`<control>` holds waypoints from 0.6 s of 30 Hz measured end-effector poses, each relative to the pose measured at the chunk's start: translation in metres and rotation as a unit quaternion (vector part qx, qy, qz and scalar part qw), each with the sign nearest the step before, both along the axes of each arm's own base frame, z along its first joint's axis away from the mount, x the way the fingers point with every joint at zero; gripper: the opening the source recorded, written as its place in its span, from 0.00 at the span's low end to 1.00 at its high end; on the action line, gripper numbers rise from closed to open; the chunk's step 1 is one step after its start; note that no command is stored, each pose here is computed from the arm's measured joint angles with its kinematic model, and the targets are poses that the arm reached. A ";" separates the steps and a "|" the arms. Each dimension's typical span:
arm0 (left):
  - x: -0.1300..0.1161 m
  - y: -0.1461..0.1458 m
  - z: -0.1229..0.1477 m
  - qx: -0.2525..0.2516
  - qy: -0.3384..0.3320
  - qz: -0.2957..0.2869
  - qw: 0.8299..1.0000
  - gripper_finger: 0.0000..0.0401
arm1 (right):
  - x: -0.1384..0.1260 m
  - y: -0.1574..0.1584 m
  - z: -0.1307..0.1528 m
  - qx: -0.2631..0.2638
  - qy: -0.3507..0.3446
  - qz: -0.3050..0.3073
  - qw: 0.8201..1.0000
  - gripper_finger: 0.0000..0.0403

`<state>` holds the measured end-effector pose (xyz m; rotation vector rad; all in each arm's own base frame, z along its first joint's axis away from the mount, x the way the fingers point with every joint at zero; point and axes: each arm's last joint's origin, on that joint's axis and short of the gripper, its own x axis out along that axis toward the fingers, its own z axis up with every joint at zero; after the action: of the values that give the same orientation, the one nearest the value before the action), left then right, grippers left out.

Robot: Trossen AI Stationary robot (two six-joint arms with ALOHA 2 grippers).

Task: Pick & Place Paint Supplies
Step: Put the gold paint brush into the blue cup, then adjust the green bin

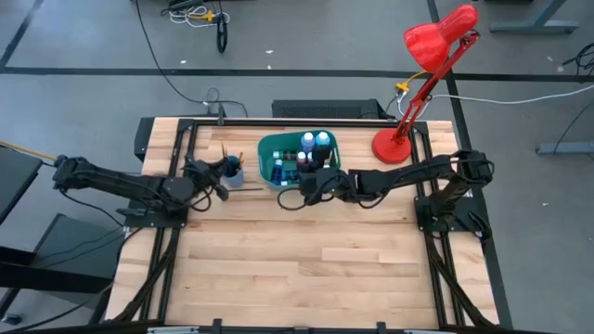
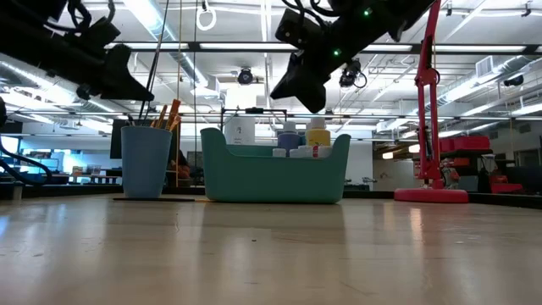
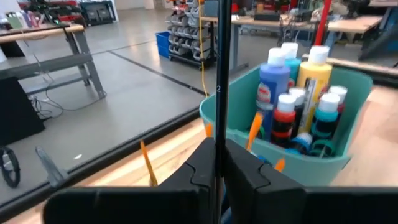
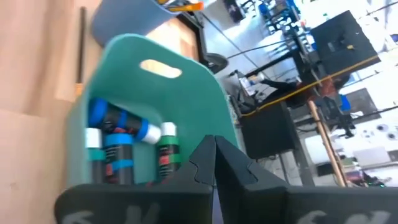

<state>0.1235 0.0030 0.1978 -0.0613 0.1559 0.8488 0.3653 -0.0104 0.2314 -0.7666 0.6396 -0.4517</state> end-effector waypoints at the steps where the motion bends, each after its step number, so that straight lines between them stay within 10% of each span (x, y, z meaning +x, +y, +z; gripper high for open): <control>1: 0.000 0.000 -0.003 0.000 0.004 0.000 1.000 0.07 | 0.000 -0.002 0.001 -0.004 -0.002 -0.001 1.000 0.01; 18: -0.004 0.002 -0.023 -0.004 0.012 0.029 1.000 0.19 | -0.006 -0.014 -0.005 -0.032 0.035 -0.076 0.996 0.01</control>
<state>0.1192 0.0046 0.1750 -0.0636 0.1802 0.9063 0.3594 -0.0248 0.2268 -0.7999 0.7546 -0.5881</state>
